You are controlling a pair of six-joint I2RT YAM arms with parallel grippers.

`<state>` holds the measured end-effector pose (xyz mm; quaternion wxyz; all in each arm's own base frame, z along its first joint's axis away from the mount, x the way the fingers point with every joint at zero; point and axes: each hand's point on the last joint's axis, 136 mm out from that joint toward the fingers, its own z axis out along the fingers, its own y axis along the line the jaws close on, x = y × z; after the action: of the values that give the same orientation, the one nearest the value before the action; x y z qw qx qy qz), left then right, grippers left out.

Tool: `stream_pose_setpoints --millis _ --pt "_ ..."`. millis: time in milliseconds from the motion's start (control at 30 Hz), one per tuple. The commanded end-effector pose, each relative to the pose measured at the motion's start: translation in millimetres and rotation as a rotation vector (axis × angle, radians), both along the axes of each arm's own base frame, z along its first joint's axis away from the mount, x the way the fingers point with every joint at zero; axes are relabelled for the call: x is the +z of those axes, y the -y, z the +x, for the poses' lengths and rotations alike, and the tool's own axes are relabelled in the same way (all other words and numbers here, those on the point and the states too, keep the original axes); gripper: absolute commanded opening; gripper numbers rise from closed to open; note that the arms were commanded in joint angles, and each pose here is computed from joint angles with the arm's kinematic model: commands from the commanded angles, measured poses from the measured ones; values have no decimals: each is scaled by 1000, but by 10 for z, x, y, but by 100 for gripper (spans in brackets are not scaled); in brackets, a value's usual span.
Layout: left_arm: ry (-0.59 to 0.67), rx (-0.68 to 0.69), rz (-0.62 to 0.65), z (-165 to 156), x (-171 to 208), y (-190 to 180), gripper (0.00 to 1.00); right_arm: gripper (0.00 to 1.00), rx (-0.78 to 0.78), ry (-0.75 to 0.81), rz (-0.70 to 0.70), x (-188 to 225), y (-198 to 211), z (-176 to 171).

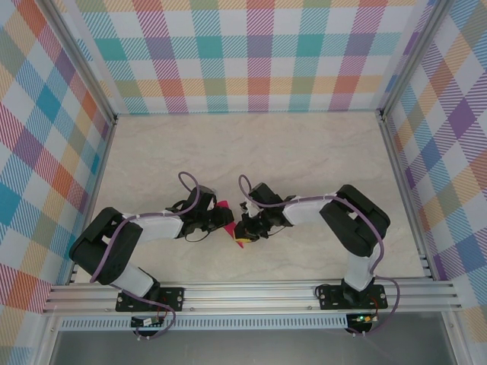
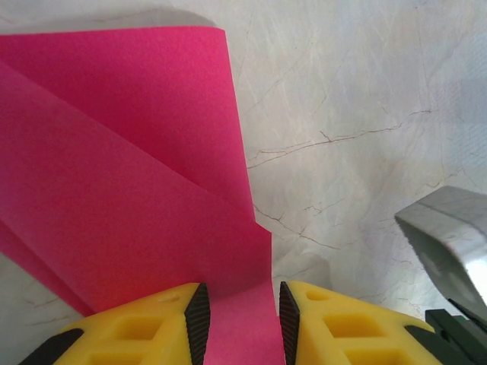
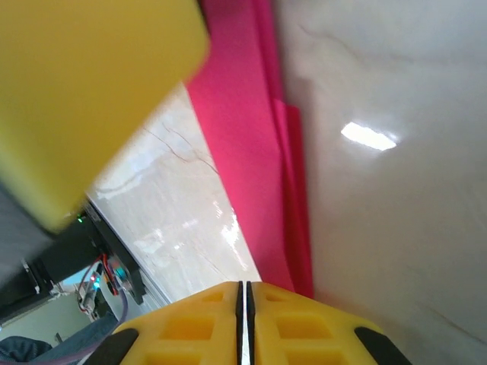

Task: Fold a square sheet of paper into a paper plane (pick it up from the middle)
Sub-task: Fold the wing for the fifth time at the center of the table.

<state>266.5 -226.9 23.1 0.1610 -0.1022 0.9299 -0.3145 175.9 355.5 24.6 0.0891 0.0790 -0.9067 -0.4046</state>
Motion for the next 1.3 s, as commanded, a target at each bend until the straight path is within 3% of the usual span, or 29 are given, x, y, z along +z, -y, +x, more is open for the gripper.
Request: stream_pose_setpoints --millis 0,400,667,800,933,1067,1267 --pt "-104 11 117 -195 -340 -230 34 13 63 -66 -50 -148 184 -231" --pt "-114 4 120 -214 -362 -227 34 14 84 -81 -139 -155 345 -315" --pt "-126 -11 119 -232 -364 -213 34 10 -1 75 -60 268 154 19" --pt "-130 -16 118 -214 -368 -187 34 0 -70 47 34 311 -66 153" --pt "-131 -15 115 -213 -367 -184 34 0 -67 15 64 291 -237 201" --pt "-131 -14 116 -215 -360 -188 34 0 -76 4 -30 78 -166 226" --pt "-132 -9 126 -222 -378 -213 33 0 -58 -70 -147 -237 131 -28"
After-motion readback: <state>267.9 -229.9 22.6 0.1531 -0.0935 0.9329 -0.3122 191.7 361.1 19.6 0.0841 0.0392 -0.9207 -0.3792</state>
